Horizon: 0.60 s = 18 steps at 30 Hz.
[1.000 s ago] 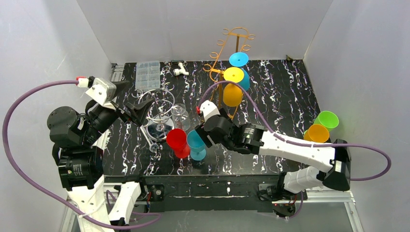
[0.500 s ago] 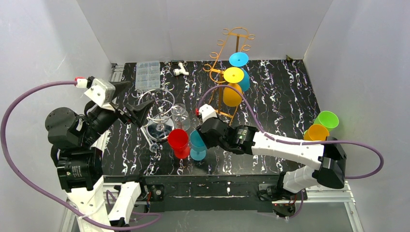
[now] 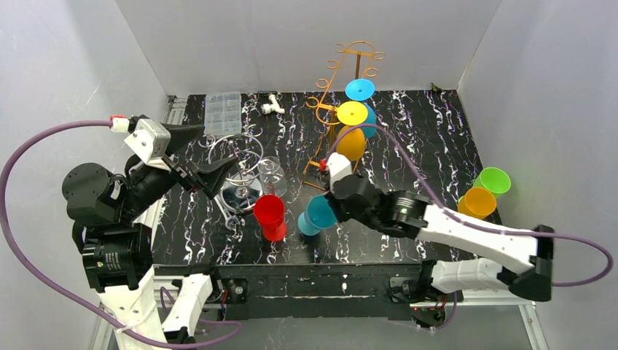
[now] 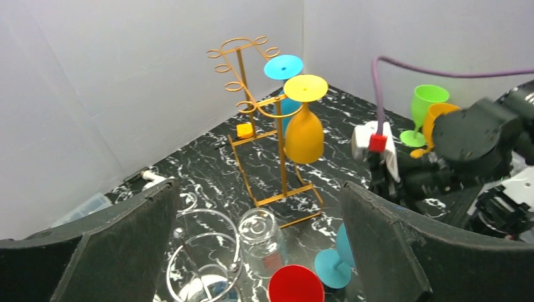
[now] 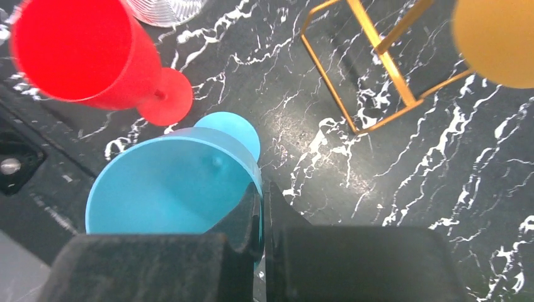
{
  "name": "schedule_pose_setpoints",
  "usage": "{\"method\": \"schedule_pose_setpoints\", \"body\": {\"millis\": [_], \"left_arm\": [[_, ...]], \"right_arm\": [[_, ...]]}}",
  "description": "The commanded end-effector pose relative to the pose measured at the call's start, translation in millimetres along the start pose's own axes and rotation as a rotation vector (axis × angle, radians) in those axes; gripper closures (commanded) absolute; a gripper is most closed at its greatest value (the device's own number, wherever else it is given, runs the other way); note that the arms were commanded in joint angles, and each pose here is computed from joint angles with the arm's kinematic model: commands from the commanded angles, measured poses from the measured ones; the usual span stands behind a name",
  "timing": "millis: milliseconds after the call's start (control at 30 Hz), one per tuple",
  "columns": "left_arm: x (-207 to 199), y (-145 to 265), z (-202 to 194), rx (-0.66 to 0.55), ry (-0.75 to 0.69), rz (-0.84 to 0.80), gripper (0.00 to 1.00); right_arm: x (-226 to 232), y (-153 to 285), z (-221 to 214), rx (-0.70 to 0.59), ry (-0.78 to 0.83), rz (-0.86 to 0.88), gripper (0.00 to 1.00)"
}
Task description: Place the wine glass upside down on the wine glass rack
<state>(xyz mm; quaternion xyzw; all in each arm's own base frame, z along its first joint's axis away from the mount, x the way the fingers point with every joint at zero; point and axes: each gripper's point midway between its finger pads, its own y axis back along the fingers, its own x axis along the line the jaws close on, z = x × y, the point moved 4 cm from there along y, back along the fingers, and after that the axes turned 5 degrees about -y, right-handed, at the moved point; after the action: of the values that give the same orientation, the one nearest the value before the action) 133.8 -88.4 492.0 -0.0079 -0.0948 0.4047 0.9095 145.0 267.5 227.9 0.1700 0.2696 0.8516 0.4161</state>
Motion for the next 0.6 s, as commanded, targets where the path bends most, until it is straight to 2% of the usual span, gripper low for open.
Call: {"method": "schedule_pose_setpoints", "body": {"millis": [0, 200, 333, 433, 500, 567], "left_arm": [[-10, 0, 13, -0.026, 0.045, -0.069, 0.02], [-18, 0, 29, -0.075, 0.077, -0.111, 0.02], [-24, 2, 41, -0.100, 0.094, -0.140, 0.02], [-26, 0, 47, -0.097, 0.174, -0.159, 0.03], [-27, -3, 48, -0.087, 0.248, -0.188, 0.10], [-27, -7, 44, -0.058, 0.344, -0.220, 0.26]], "right_arm": [[-9, 63, 42, -0.141, -0.012, 0.099, 0.99], [-4, 152, 113, -0.407, 0.014, 0.318, 0.99], [2, 195, 174, -0.638, 0.010, 0.377, 0.99], [7, 213, 208, -0.790, 0.023, 0.397, 0.99], [9, 217, 224, -0.868, 0.056, 0.388, 0.99], [12, 219, 235, -0.925, 0.065, 0.387, 0.99]]}}
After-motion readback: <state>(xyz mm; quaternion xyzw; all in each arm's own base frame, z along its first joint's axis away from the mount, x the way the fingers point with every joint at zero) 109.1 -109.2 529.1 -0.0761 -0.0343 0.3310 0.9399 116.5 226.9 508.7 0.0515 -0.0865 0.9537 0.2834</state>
